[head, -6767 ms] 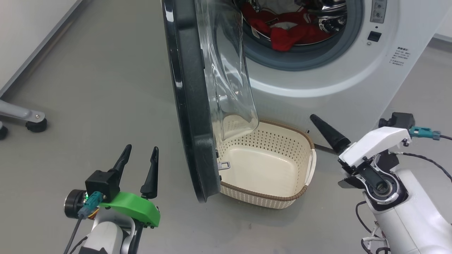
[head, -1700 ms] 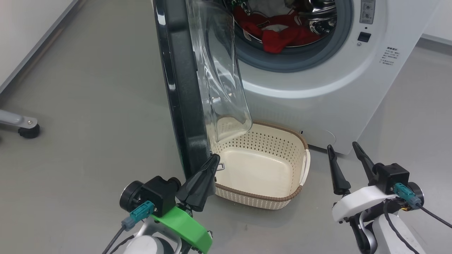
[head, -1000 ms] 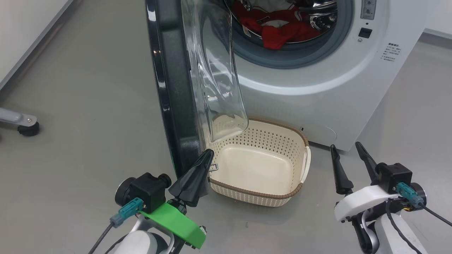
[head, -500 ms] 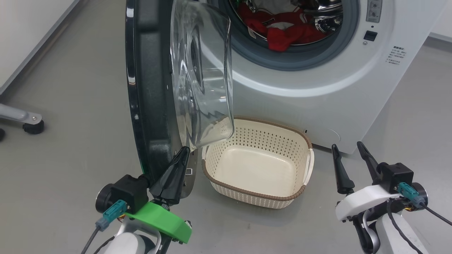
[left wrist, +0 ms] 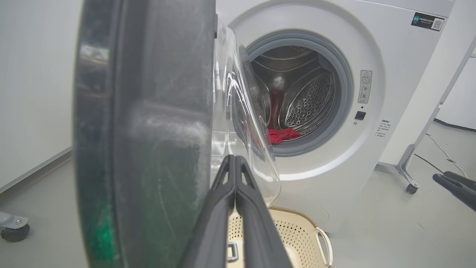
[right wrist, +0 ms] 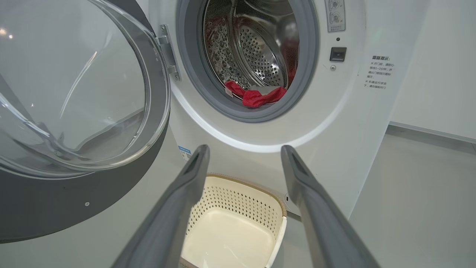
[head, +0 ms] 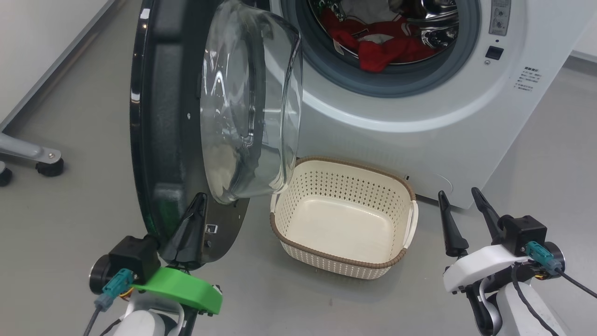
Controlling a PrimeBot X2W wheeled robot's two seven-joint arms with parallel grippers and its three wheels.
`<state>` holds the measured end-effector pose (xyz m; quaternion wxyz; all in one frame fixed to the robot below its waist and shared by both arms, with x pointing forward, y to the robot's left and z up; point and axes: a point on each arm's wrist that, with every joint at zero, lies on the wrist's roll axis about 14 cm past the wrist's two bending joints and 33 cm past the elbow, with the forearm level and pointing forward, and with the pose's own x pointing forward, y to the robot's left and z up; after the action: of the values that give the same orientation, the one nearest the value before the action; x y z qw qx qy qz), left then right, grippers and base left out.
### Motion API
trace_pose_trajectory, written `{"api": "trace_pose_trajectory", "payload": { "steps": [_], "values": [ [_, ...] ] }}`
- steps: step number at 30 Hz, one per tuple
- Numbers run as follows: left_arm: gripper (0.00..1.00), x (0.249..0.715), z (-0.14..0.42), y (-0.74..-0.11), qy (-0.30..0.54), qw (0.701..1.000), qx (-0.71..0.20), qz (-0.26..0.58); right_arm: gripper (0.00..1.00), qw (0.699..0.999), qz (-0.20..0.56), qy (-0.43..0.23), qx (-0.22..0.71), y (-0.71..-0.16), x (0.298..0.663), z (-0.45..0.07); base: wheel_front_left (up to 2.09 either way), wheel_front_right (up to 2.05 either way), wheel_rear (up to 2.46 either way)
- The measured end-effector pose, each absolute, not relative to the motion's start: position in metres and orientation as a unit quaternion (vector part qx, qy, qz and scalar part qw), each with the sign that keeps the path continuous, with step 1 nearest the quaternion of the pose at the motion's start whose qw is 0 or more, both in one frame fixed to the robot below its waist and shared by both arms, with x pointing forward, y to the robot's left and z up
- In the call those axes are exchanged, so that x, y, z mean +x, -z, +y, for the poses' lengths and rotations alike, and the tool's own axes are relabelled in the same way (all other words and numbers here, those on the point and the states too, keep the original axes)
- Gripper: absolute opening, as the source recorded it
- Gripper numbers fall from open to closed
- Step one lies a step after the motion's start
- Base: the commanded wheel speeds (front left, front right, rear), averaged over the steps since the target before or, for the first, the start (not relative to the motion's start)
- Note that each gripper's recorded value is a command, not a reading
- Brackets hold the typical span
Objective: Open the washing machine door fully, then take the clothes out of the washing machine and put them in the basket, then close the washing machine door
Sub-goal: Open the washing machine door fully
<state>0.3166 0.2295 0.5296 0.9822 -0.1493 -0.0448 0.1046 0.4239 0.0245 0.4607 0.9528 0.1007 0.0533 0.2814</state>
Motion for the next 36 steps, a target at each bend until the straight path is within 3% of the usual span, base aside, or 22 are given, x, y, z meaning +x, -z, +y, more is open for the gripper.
{"api": "trace_pose_trajectory", "payload": {
  "steps": [36],
  "values": [
    [0.0, 0.321, 0.362, -0.505, -0.279, 0.953, -0.113, -0.027, 1.0, 0.955, 0.071, -0.269, 0.099, -0.437, 0.441, 0.017, 0.0, 0.0, 0.0]
  ]
}}
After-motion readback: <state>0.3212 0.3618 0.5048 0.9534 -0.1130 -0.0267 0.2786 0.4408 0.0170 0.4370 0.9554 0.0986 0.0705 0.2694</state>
